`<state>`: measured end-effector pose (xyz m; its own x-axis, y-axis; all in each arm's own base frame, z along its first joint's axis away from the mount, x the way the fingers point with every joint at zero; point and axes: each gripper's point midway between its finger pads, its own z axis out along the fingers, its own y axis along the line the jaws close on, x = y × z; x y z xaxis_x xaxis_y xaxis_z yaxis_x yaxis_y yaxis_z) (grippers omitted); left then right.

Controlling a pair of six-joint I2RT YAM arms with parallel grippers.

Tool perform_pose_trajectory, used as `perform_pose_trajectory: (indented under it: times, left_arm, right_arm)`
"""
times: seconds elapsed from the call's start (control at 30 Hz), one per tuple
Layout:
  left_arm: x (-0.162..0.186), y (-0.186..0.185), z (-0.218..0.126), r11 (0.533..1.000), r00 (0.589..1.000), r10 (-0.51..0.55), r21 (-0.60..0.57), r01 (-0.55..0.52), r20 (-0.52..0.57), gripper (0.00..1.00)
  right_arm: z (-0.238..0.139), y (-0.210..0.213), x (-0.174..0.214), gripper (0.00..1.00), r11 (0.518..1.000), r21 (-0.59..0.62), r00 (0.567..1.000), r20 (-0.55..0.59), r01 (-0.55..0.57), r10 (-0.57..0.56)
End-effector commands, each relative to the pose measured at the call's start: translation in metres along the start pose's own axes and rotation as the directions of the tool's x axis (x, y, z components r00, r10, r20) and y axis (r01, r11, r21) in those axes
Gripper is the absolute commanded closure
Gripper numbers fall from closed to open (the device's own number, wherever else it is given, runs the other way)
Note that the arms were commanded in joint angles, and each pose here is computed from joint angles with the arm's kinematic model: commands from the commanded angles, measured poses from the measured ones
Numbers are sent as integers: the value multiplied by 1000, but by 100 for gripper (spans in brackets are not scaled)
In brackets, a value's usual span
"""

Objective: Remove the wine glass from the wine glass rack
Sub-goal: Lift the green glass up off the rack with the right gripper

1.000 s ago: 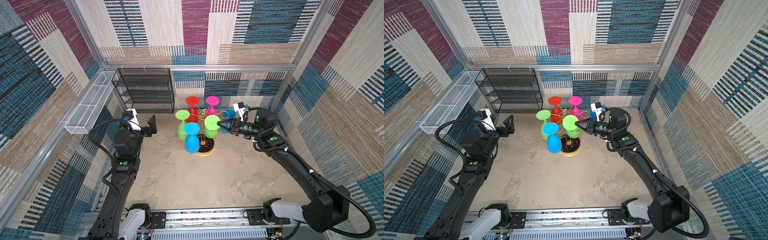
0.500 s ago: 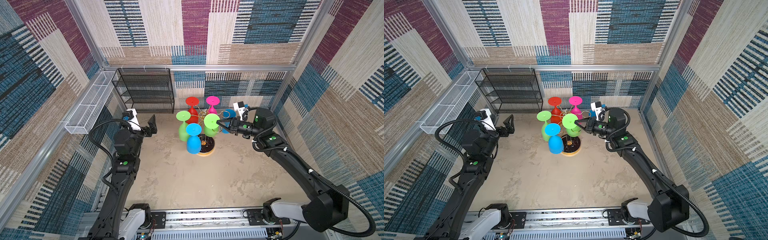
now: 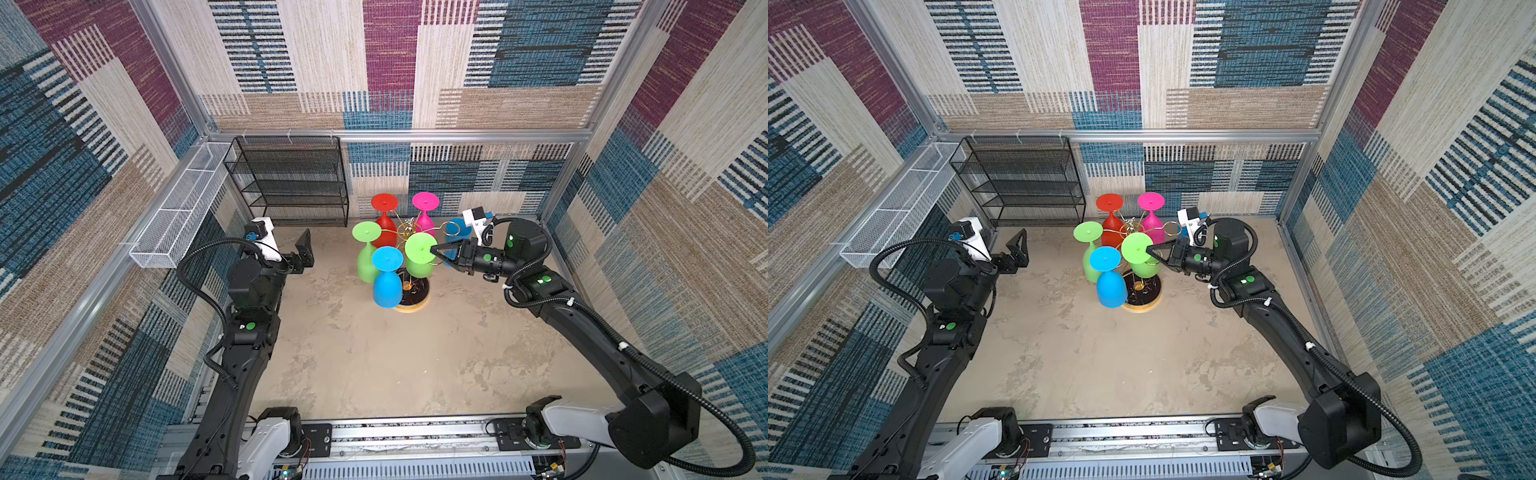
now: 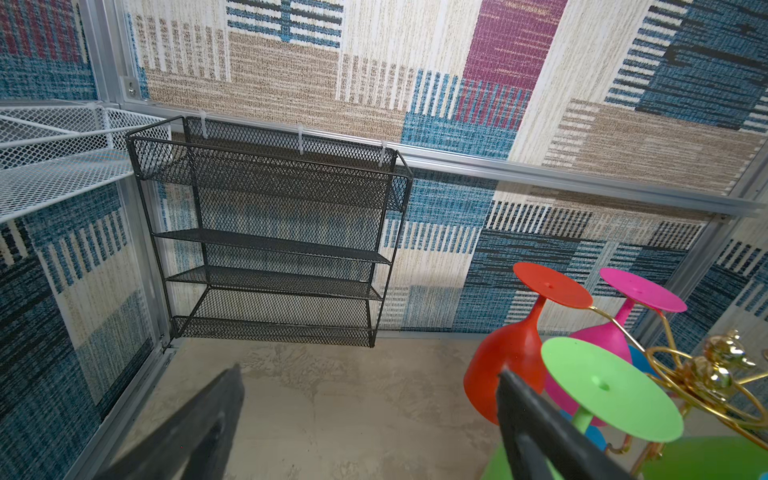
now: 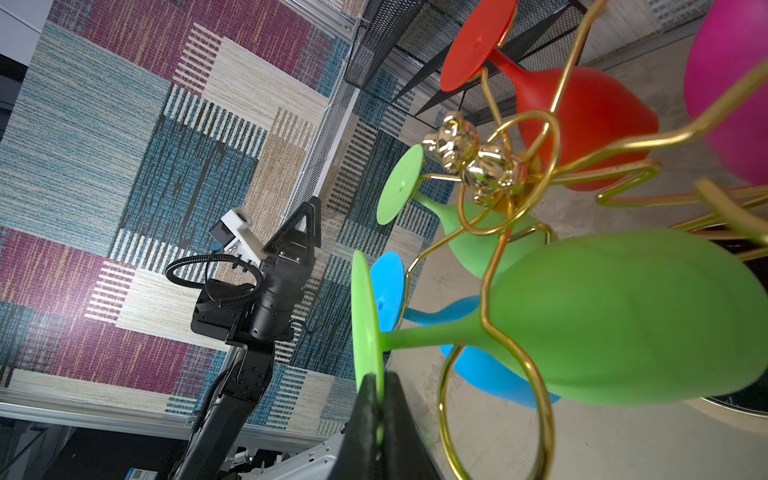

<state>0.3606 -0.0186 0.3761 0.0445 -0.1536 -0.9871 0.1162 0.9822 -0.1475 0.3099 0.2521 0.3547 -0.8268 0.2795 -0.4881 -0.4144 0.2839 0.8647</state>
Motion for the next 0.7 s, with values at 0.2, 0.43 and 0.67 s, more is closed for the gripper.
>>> perform_pose_trajectory:
  times: [0.2,0.43,0.67]
  left_arm:
    - [-9,-2,-1,1000,999,-5,9,4,36,3]
    - [-8,-2,0,1000,999,-5,9,4,34,3]
    - [-9,-1,-1,1000,999,-5,7,4,38,3]
  right_arm:
    - [-10,2,14,100,1000,17,1000,-3,24,-24]
    - [-25,-3,31,100,999,49,1000,1,6,-6]
    - [-45,-10,39,100,993,120,998,62,-6,-2]
